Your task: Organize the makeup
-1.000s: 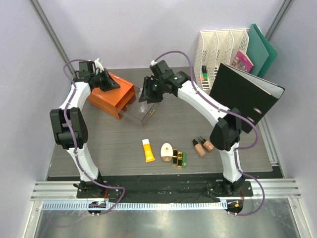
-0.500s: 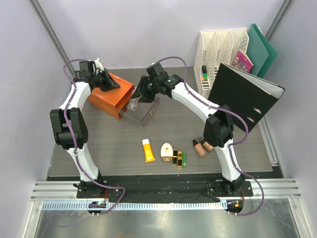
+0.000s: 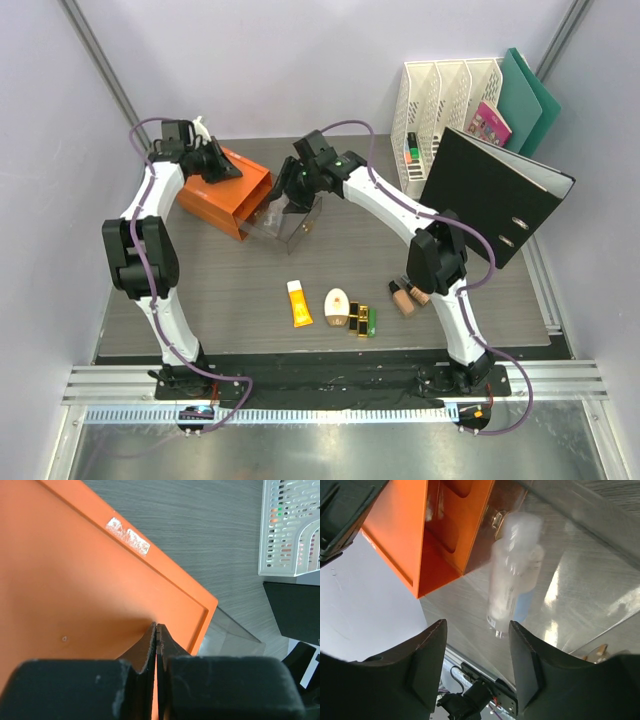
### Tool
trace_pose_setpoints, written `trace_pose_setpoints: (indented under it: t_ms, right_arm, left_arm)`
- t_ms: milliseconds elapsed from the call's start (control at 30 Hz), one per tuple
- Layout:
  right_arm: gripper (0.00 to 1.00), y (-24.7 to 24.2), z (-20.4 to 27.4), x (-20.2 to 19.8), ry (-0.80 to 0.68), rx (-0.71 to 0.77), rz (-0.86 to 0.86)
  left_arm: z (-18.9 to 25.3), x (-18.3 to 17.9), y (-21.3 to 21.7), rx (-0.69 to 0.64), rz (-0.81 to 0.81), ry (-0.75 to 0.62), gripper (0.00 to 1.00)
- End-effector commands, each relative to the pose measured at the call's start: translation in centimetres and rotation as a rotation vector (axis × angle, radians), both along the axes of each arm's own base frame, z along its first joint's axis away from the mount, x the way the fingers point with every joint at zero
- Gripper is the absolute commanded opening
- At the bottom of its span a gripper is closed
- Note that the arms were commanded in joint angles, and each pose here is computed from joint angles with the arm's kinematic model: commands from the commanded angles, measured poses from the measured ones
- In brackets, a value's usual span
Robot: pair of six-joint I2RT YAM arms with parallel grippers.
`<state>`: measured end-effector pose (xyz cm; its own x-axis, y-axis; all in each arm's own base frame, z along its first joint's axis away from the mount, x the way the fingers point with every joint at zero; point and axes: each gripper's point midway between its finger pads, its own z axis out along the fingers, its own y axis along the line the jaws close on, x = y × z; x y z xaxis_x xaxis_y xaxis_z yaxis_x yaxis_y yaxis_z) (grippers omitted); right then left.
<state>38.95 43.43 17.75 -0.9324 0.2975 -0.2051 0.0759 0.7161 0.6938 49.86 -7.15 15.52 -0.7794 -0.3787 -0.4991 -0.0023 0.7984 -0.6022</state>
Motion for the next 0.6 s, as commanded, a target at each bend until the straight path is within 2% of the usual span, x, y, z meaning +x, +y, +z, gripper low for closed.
trace_pose_setpoints:
  t_ms: [0, 167, 300, 400, 467, 533, 567]
  right_arm:
    - [0.59, 0.1, 5.2, 1.2, -0.098, 0.07, -0.021]
    - [0.58, -1.3, 6.9, 1.4, -0.129, 0.067, -0.04]
    - [0.58, -5.0, 9.1, 1.1, -0.232, -0.035, -0.055]
    - [0.58, -10.0, 9.9, 0.3, -0.299, -0.206, -0.113]
    - [0.59, -13.9, 8.8, -1.7, -0.306, -0.36, -0.084]
    - [0.6, -17.6, 6.8, -3.0, -0.294, -0.524, -0.068]
    - [0.61, -19.5, 4.2, -4.4, -0.244, -0.606, -0.047]
  left_arm:
    - [-13.3, -10.8, 3.6, 0.221, 0.025, 0.593, 0.0]
    - [-13.2, -10.9, 3.7, 0.221, 0.024, 0.597, 0.0]
    - [-13.1, -10.9, 3.7, 0.22, 0.024, 0.595, 0.0]
    - [-13.0, -10.9, 3.8, 0.22, 0.025, 0.598, 0.0]
    - [-13.0, -10.9, 3.8, 0.22, 0.027, 0.599, 0.0]
    - [-12.9, -10.8, 3.7, 0.221, 0.026, 0.597, 0.0]
    - [-13.0, -10.8, 3.8, 0.224, 0.028, 0.601, 0.0]
